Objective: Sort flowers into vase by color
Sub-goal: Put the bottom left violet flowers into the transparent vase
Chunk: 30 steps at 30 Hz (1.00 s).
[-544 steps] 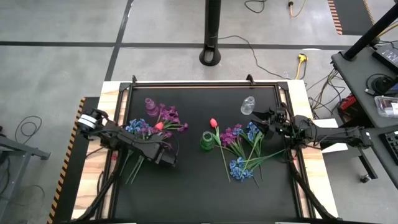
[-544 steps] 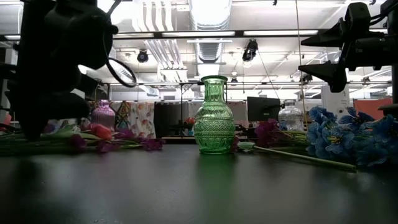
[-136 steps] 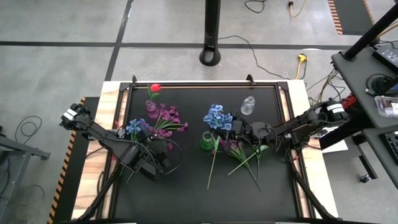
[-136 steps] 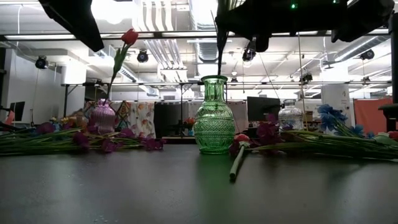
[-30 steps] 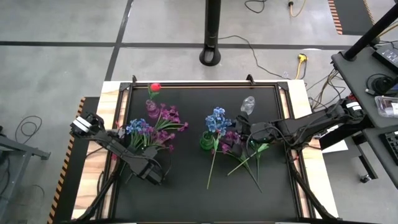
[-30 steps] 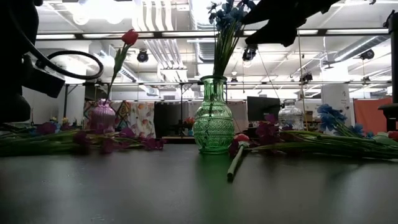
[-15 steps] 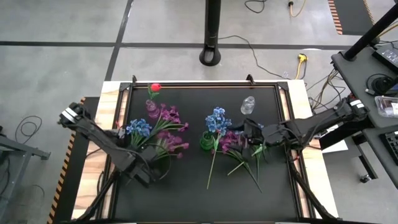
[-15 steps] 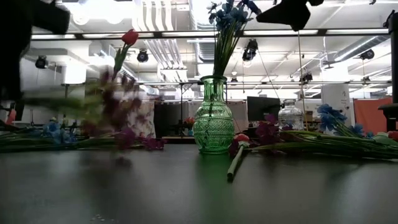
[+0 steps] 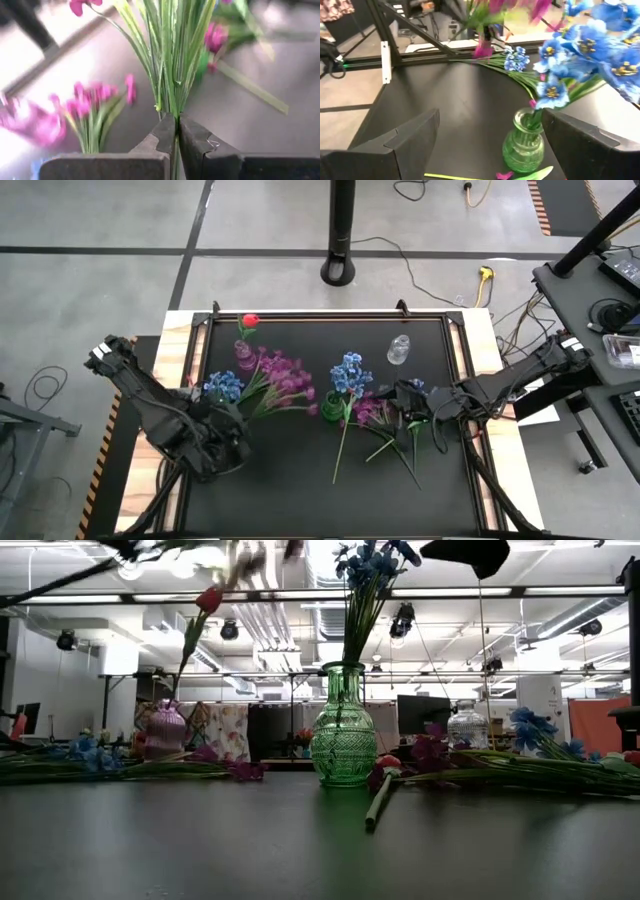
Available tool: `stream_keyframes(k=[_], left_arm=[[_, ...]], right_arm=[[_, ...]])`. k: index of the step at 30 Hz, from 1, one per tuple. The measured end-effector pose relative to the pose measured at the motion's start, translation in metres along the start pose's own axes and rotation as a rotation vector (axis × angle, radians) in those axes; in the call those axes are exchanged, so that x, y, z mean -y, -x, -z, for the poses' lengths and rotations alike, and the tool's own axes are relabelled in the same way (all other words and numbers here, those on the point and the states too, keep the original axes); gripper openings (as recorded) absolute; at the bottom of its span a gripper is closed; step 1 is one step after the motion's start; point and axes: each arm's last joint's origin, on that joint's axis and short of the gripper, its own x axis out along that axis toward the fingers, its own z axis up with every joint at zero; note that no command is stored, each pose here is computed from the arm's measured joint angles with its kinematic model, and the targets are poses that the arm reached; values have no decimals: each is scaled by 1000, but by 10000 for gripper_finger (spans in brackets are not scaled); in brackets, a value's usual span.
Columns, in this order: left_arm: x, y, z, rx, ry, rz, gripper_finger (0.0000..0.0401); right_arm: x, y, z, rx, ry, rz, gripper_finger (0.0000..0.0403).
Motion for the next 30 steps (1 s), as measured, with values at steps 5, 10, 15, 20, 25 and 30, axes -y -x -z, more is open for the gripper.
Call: stream_keyframes(k=[5, 10, 15, 20, 25, 30], left_arm=[[10, 8, -18, 192, -94, 7, 0], [21, 11, -29, 311, -157, -5, 0], [40, 15, -41, 410, -115, 43, 0], [71, 11, -50, 536, -165, 105, 0], [101, -1, -60, 640, -240, 209, 0], [119, -24, -65, 687, -271, 168, 0]], right_arm=[[-7, 3, -1, 23, 38, -34, 343], [-17, 7, -2, 51, 93, -78, 343], [-31, 13, -7, 135, 190, -140, 343], [-48, 12, -14, 273, 276, -187, 343], [-57, 3, -17, 375, 281, -186, 343], [-63, -4, -20, 456, 299, -202, 343]])
